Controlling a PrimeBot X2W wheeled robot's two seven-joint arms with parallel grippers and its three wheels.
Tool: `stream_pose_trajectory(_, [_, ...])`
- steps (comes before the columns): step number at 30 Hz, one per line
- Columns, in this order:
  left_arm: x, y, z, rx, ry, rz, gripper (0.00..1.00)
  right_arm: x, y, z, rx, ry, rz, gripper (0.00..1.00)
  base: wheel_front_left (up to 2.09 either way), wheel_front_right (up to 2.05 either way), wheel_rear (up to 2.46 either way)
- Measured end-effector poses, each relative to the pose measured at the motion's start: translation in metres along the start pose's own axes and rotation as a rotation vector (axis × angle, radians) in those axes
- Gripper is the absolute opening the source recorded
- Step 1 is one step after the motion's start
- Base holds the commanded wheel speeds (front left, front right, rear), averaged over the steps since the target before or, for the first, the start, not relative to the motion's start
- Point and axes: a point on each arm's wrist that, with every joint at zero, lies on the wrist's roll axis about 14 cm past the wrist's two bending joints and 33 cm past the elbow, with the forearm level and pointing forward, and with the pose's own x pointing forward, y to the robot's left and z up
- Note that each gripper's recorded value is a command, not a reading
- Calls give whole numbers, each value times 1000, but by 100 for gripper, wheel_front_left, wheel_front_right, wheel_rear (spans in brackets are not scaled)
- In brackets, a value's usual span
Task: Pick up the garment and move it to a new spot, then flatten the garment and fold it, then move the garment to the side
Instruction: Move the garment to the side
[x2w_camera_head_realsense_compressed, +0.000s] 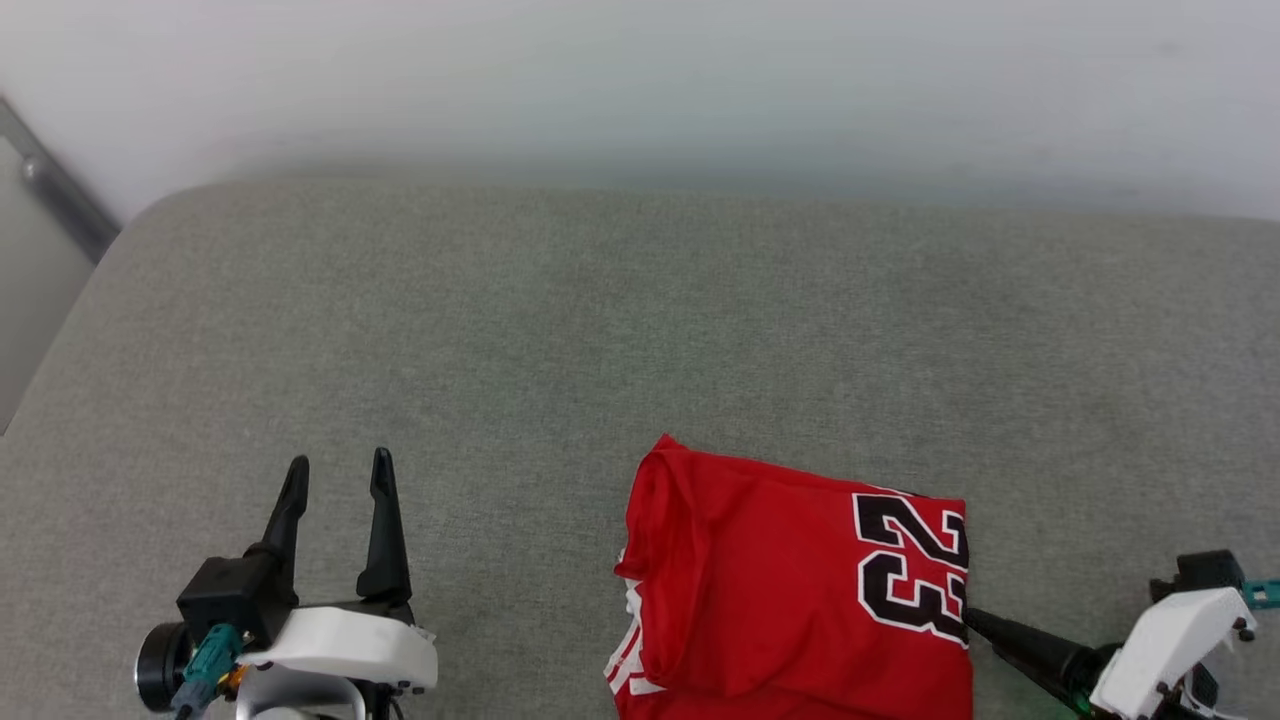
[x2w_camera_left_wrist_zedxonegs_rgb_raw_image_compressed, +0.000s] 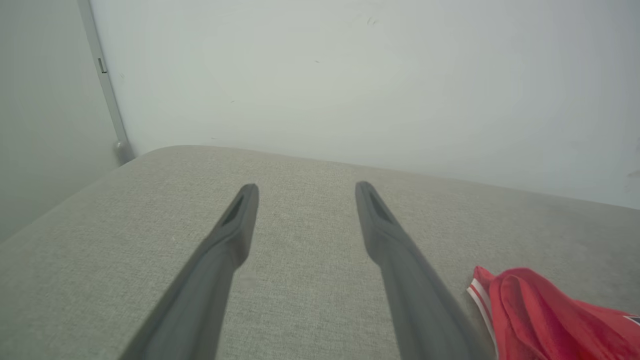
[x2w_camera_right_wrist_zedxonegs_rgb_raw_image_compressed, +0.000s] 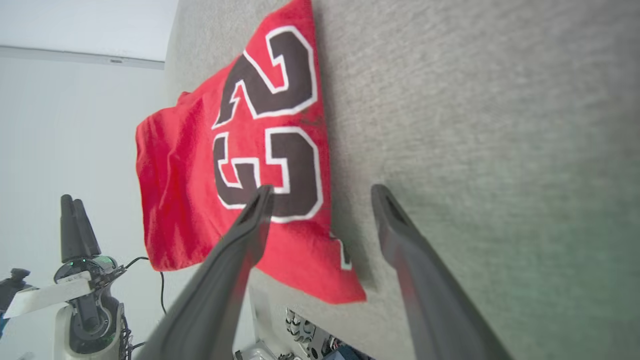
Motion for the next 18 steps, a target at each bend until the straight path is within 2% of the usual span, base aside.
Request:
stream_pose_trajectory(3, [5, 1, -3, 5, 4, 4, 100, 18, 13, -1, 54, 44, 61, 100, 0, 0, 0])
stream_pose_trajectory(7, [8, 5, -8, 9, 18, 22, 100, 38, 19, -12, 88, 123, 84, 100, 0, 0, 0])
stream_pose_trajectory(8, [9, 8, -9, 8, 20, 30, 100, 43, 21, -13, 85, 137, 89, 96, 0, 0, 0])
stream_pose_trajectory(9, [9, 9, -10, 6, 22, 36, 100, 47, 23, -15, 85, 148, 94, 52, 0, 0, 0])
stream_pose_trajectory(10, [9, 10, -11, 7, 24, 39, 100, 50, 26, -16, 84, 157, 100, 35, 0, 0, 0])
stream_pose_trajectory(11, [9, 11, -10, 10, 22, 39, 100, 52, 28, -18, 74, 168, 105, 12, 0, 0, 0])
stream_pose_trajectory(12, [10, 11, -10, 10, 21, 38, 100, 54, 31, -17, 63, 167, 108, 0, 0, 0, 0])
stream_pose_trajectory(15, [10, 12, -8, 20, 16, 36, 100, 53, 36, -17, 25, 159, 112, 0, 0, 0, 0])
stream_pose_trajectory(18, [9, 9, -5, 25, 7, 19, 100, 47, 39, -10, -77, 131, 94, 0, 0, 0, 0])
